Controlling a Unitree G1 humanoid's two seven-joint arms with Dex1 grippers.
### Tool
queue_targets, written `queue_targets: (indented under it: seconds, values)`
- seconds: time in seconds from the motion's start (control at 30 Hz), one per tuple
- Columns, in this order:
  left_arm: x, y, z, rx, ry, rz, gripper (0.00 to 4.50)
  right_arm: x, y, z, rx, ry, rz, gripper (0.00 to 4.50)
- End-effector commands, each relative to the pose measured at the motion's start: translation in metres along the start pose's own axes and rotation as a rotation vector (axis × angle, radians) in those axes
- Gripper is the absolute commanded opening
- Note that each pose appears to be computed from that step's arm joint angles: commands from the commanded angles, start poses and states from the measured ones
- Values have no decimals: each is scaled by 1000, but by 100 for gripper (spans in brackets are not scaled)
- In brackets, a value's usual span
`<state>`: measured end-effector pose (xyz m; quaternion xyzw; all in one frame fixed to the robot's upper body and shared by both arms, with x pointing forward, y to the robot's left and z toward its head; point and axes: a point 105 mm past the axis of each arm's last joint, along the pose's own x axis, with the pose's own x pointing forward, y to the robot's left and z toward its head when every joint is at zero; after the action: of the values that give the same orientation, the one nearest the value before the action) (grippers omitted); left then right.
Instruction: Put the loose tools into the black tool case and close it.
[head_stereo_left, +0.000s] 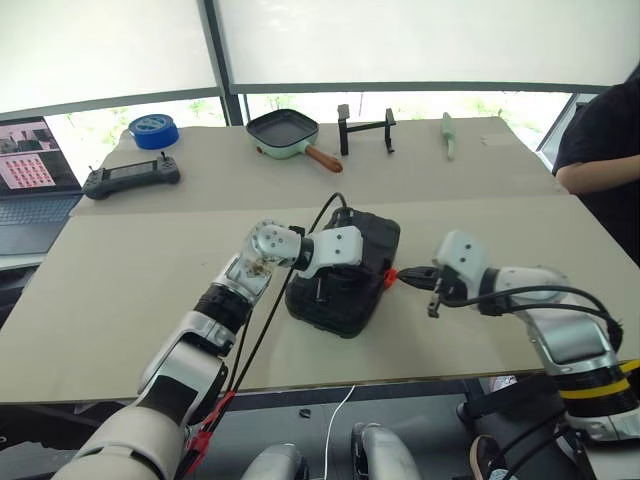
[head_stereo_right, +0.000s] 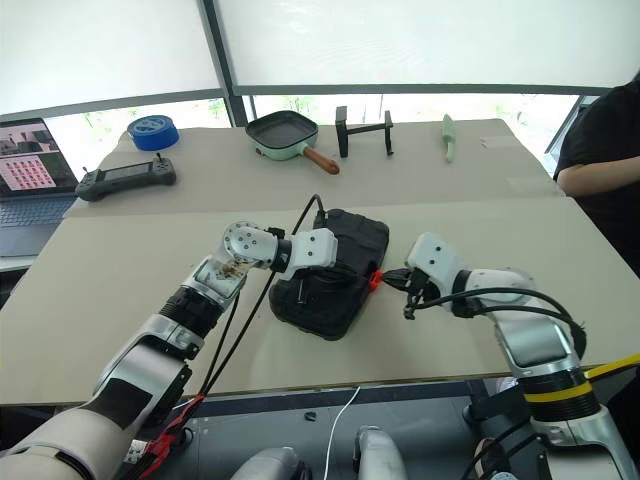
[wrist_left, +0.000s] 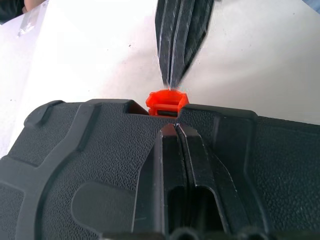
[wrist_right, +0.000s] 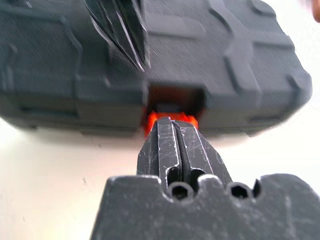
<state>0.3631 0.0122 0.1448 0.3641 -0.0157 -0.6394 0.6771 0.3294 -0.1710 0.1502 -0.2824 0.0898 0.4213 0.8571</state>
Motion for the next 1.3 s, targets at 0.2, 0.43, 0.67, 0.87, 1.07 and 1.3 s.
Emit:
queue_targets:
  seconds: [0.2, 0.43, 0.67, 0.87, 1.07, 1.3]
  values:
    - [-28, 11, -36, -186, 99, 66, 7, 4, 0, -14, 0, 27, -2, 0]
    - [-11, -5, -43, -152, 120, 12, 7, 25, 0, 6, 0, -49, 3, 0]
    - [-9, -8, -45, -147, 123, 3, 7, 32, 2, 32, -24, -144, 4, 0]
    - [-7, -13, -47, -148, 124, -15, 7, 34, 4, 36, -42, -159, 2, 0]
    - [-4, -15, -47, -141, 122, -21, 7, 38, 7, 46, -54, -193, 12, 0]
    - [-4, -16, -47, -143, 120, -26, 7, 43, 9, 57, -61, -222, 22, 0]
